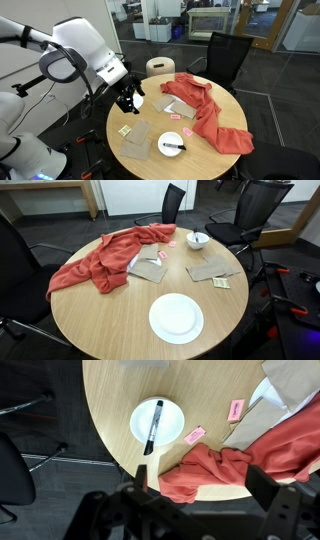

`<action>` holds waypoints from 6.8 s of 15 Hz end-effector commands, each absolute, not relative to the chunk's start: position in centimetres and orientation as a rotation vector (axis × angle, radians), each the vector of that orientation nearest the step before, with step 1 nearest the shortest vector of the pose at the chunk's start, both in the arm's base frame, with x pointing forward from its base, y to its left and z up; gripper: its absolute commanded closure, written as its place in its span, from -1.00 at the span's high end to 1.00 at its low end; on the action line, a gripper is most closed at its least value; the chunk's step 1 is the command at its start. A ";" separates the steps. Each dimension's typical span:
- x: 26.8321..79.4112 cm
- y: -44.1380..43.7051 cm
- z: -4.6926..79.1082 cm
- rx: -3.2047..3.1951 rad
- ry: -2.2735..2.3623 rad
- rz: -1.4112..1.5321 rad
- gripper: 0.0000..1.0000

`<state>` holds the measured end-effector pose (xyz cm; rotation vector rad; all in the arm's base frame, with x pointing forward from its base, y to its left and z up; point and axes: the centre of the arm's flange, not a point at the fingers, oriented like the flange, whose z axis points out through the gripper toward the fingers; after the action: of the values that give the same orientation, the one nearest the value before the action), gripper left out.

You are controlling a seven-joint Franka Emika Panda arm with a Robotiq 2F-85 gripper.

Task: Take the marker from the white bowl and put it on the table, then return it to the white bowl

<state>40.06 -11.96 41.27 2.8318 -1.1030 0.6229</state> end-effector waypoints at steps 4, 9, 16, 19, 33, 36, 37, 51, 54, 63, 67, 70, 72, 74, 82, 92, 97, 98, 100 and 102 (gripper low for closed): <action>42.4 -13.9 39.0 2.770 -1.204 0.564 1.00; 44.3 -16.8 35.0 2.680 -1.327 0.445 1.00; 47.1 -19.1 28.8 2.633 -1.372 0.393 1.00; 48.3 -19.3 26.2 2.663 -1.362 0.403 1.00; 52.6 -19.6 19.1 2.617 -1.455 0.341 0.77; 53.3 -20.6 18.3 2.596 -1.489 0.330 0.61; 53.5 -20.9 18.1 2.589 -1.500 0.329 0.60; 53.7 -22.2 16.1 2.550 -1.540 0.307 -0.64; 53.4 -21.9 17.0 2.543 -1.530 0.328 -0.99; 52.6 -18.9 25.1 2.540 -1.435 0.517 -0.91; 52.9 -15.6 28.7 2.633 -1.309 0.590 -0.91; 53.8 -11.6 30.0 2.730 -1.174 0.600 -0.91; 54.0 -8.6 30.1 2.791 -1.099 0.584 -0.91; 54.2 -5.6 29.5 2.847 -1.022 0.554 -0.91; 53.6 3.8 24.0 2.998 -0.716 0.360 -0.91; 52.9 7.5 17.2 3.096 -0.460 0.058 -0.91; 53.3 8.0 15.7 3.120 -0.387 -0.075 -0.91; 53.4 7.9 15.5 3.125 -0.378 -0.095 -0.91; 53.7 7.9 15.1 3.135 -0.360 -0.131 -0.91; 53.9 7.9 14.7 3.136 -0.341 -0.154 -0.91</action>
<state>52.76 8.00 15.00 3.1168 -0.3687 -0.0956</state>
